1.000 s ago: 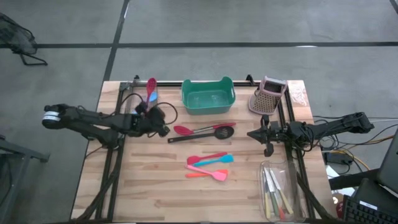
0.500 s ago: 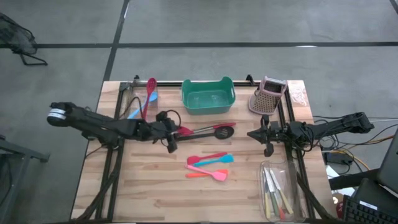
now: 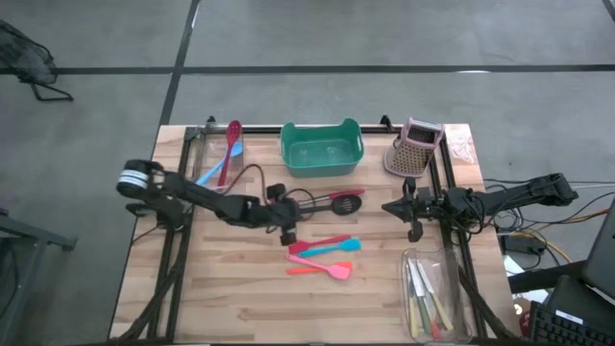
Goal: Pick & Place Kitchen Items
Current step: Put the black slotted spoon into the top transparent bin, then put the light red slotted spoon into the top transparent bin
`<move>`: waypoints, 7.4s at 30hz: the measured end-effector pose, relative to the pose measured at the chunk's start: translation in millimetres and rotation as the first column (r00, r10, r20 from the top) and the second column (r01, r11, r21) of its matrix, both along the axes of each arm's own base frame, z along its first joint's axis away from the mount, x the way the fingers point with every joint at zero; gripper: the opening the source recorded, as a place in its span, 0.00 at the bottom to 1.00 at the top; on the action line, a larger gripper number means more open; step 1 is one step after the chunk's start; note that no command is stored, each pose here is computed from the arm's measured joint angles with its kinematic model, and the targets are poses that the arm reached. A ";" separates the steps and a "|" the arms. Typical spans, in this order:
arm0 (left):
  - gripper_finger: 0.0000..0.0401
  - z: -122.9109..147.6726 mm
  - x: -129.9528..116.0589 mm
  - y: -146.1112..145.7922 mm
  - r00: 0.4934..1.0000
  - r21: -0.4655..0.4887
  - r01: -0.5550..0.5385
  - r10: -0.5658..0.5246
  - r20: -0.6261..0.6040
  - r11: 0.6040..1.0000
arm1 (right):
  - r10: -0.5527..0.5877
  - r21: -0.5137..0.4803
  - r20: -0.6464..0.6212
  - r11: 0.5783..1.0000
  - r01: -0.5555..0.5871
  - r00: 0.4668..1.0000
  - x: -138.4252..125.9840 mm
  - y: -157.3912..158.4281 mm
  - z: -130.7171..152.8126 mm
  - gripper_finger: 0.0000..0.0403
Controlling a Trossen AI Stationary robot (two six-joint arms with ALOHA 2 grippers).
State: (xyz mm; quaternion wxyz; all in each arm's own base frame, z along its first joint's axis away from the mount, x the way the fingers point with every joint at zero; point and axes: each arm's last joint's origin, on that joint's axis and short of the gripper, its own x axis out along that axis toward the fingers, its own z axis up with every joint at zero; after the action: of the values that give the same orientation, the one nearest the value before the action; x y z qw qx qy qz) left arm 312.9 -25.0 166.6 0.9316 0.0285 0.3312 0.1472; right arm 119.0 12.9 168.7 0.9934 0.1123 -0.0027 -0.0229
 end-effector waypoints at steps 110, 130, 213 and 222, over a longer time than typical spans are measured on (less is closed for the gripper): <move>0.07 128.0 -122.2 18.0 0.887 0.382 -0.460 0.436 0.152 0.802 | 0.000 0.000 0.001 1.000 0.000 1.000 0.0 0.0 0.2 0.02; 0.08 87.5 -153.8 97.3 0.529 0.311 -0.829 0.833 0.162 0.465 | 0.000 0.000 0.001 1.000 0.000 1.000 0.0 0.0 0.2 0.02; 0.28 52.1 -141.7 90.3 0.729 -0.002 -0.671 0.661 0.178 0.741 | 0.000 0.000 0.001 1.000 0.000 1.000 0.0 0.0 0.2 0.02; 0.28 58.8 -116.8 58.5 0.962 -0.122 -0.119 0.145 0.230 0.985 | 0.000 0.000 0.001 1.000 0.000 1.000 0.0 0.0 0.2 0.02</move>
State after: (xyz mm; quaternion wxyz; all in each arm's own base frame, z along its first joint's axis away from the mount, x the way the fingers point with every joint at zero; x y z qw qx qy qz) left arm 196.1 33.6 225.4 0.9528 -0.0614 0.2258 0.1935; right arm 119.0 12.9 168.9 0.9934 0.1124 -0.0031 -0.0230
